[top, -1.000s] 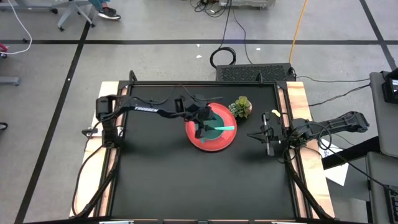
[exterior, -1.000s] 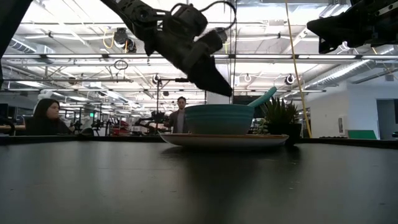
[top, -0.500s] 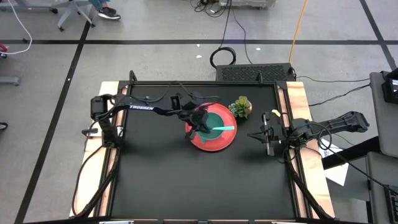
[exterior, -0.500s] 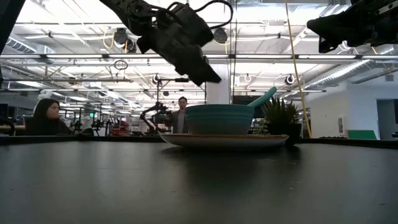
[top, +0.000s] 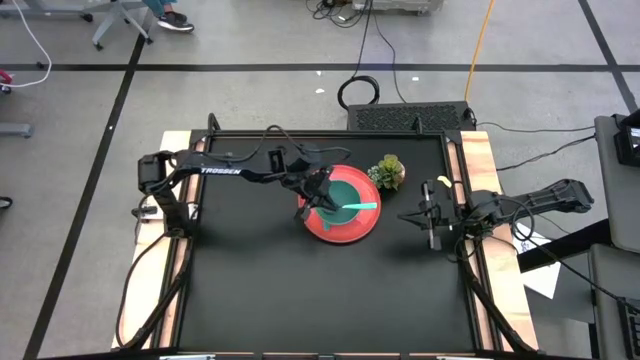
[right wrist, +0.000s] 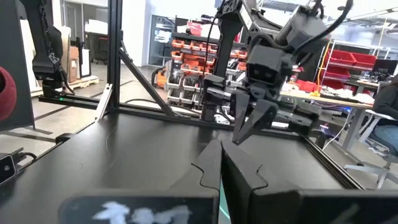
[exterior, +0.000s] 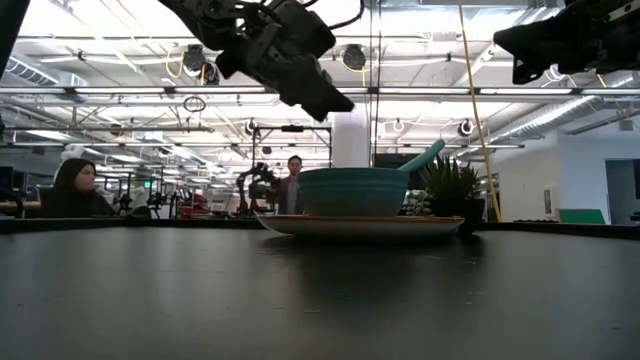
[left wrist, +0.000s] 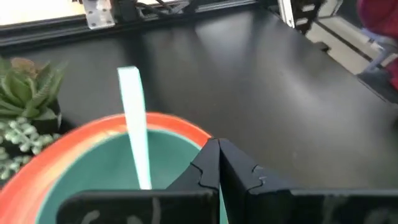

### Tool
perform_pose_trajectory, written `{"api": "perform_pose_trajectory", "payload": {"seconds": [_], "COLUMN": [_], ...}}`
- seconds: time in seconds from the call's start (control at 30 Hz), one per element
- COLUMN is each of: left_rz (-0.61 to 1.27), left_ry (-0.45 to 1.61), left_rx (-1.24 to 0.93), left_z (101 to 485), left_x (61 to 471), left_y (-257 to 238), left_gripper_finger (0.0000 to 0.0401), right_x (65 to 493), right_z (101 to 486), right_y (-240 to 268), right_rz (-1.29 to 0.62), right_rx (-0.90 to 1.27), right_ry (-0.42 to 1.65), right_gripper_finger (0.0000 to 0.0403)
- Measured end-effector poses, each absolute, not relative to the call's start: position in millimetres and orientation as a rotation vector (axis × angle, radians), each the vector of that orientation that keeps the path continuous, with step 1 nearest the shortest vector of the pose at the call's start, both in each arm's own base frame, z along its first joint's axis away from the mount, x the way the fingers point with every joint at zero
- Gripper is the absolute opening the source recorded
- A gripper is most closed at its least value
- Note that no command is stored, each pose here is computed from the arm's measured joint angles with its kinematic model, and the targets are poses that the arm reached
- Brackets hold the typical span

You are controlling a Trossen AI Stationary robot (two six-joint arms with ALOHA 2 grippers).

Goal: Set table place
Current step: Return to Home Position

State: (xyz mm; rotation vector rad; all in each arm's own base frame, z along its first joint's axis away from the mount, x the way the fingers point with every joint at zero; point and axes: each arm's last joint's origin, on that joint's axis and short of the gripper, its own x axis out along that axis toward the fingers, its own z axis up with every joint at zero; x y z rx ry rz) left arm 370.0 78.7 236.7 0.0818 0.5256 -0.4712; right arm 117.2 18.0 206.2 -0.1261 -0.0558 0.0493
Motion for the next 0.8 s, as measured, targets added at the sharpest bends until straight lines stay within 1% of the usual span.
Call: {"api": "perform_pose_trajectory", "payload": {"seconds": [0.13, 0.17, 0.3, 0.4, 0.6, 0.8], "left_rz": [-0.465, -0.46, -0.397, -0.346, -0.235, -0.147], "left_ry": [0.478, 0.487, 0.413, 0.303, 0.162, 0.049], "left_rx": [0.128, 0.122, 0.136, 0.119, 0.035, 0.047], "left_z": [246.9, 248.1, 258.0, 263.3, 256.2, 247.2], "left_x": [355.3, 346.6, 315.6, 291.1, 246.5, 214.8], "left_y": [75.0, 74.2, 71.9, 69.3, 59.8, 51.6], "left_gripper_finger": [0.0002, 0.0002, 0.0001, 0.0001, 0.0001, 0.0001], "right_x": [115.5, 115.4, 114.5, 114.0, 114.4, 114.9], "right_z": [207.7, 207.7, 207.4, 207.9, 209.3, 209.2], "right_y": [17.6, 17.6, 17.4, 17.2, 17.2, 17.4], "right_rz": [0.046, 0.046, 0.045, 0.044, 0.043, 0.046], "right_rx": [-0.129, -0.129, -0.132, -0.132, -0.13, -0.126], "right_ry": [-0.07, -0.07, -0.067, -0.073, -0.086, -0.085], "right_gripper_finger": [0.0, 0.0, 0.0, 0.0, 0.0, 0.0]}}
